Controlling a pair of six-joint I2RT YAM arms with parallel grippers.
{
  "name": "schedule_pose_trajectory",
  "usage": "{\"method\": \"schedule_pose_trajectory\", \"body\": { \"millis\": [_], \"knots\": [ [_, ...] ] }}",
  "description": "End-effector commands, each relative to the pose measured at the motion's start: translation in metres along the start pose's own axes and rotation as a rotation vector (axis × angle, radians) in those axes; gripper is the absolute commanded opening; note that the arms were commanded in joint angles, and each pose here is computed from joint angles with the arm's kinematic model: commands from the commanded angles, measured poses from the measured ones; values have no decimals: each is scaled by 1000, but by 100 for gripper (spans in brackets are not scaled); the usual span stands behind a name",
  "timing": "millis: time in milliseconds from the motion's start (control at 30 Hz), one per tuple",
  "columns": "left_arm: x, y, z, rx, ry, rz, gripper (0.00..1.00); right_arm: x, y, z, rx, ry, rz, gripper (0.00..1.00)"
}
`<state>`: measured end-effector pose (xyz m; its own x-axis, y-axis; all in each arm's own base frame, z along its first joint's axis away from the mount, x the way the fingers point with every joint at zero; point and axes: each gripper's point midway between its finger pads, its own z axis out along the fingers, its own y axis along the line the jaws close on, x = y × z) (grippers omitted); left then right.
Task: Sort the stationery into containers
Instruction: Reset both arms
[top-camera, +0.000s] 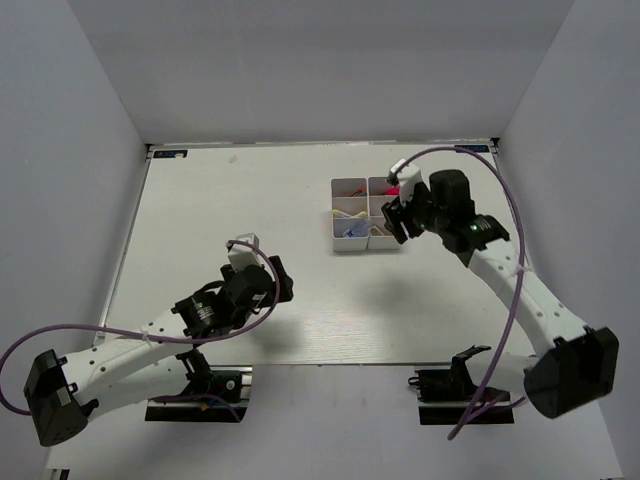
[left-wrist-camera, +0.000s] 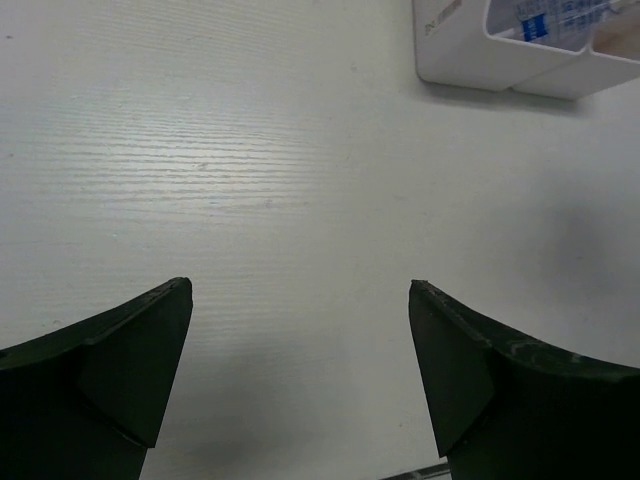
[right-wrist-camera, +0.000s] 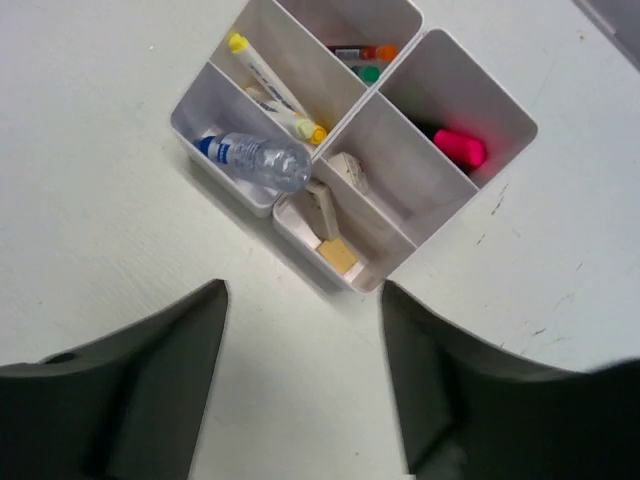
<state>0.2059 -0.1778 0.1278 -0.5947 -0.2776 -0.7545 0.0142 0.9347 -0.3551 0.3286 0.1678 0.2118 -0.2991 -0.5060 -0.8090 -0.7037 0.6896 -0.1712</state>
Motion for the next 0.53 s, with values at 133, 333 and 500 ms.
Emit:
{"method": "schedule_pose_trajectory", "body": {
  "millis": [133,333,500],
  "knots": [
    [-26,-40,-15,223,-76,88,100,-6,-2,-34,113,-144,172,90],
    [-40,-54,-18,266,-118,111,100,-6,-7,-55,181,-166,217,90],
    [-41,-63,-15,276,-105,148,100,18,-8,-50,205,-114,179,90]
  ]
}}
